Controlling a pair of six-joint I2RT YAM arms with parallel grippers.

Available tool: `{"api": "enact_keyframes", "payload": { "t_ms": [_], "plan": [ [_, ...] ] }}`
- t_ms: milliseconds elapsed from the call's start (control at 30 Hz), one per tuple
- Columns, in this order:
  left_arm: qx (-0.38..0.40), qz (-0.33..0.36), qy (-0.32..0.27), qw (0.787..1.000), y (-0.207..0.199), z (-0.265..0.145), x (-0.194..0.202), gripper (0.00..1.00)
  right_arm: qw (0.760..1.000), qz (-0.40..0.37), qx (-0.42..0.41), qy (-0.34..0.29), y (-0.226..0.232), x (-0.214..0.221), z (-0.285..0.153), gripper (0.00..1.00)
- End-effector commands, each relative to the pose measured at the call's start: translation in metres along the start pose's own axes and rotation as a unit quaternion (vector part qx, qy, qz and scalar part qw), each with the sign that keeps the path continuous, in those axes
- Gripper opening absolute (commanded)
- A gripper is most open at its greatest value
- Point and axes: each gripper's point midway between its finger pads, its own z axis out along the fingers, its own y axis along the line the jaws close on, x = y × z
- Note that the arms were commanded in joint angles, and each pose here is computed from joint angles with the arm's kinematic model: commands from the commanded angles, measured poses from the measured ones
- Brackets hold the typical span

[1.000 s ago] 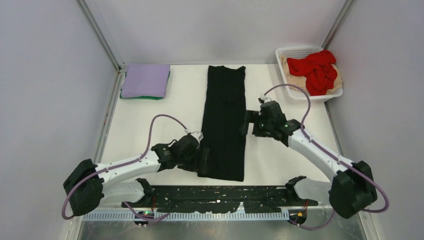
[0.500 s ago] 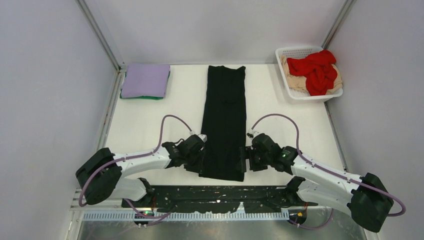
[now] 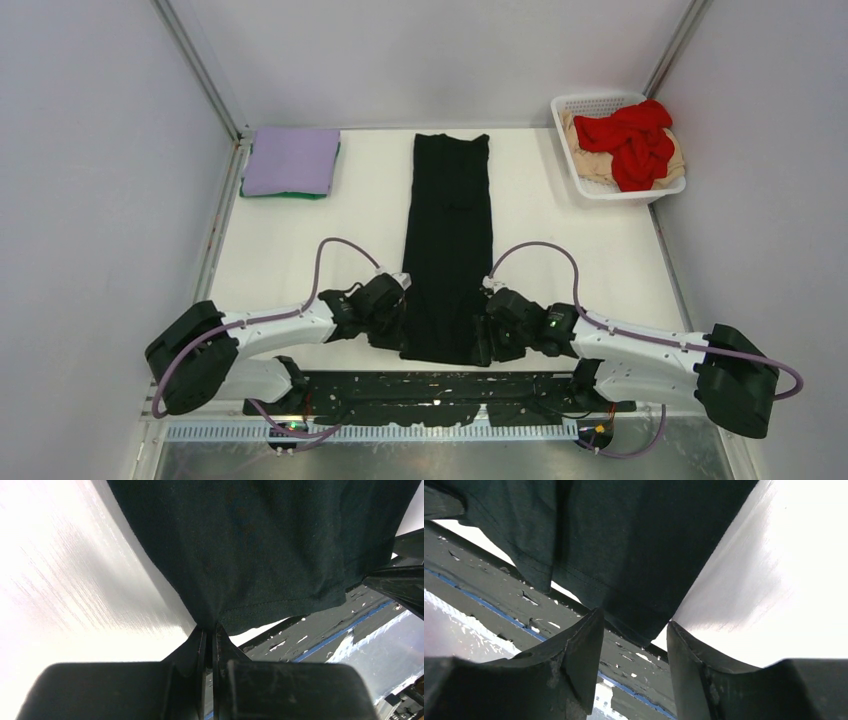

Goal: Fold and stack the t-shirts
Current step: Grab the bottom of the folded rectangular tshirt with both arms, then fold the folded rectangular tshirt in 1/3 of the way

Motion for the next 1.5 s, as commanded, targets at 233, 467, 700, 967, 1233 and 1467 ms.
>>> {"api": "enact_keyframes", "payload": {
  "t_ms": [233,467,700,967,1233,1467],
  "plan": [
    [0.043,-0.005,-0.001,0.999,-0.019,-0.008,0.01,0.0,0.999,0.017,0.037,-0.002,-0.006,0.003,0.005,0.2],
    [0.064,0.018,-0.01,0.998,-0.028,-0.031,0.021,0.0,1.0,0.01,-0.02,-0.003,0.018,0.007,-0.011,0.05],
    [0.064,0.05,-0.087,0.993,-0.04,-0.054,-0.019,0.0,0.993,-0.006,-0.045,-0.106,0.039,-0.044,-0.035,0.05],
    [0.045,0.025,-0.146,0.988,-0.047,-0.066,-0.096,0.0,0.98,0.017,-0.032,-0.196,0.029,-0.126,-0.051,0.05],
    [0.018,-0.017,-0.158,0.987,-0.039,-0.06,-0.167,0.0,0.971,0.015,-0.006,-0.239,0.014,-0.197,-0.057,0.05],
    [-0.02,-0.053,-0.164,0.985,-0.018,-0.052,-0.218,0.0,0.959,0.019,0.027,-0.281,-0.004,-0.256,-0.063,0.05]
  ]
}}
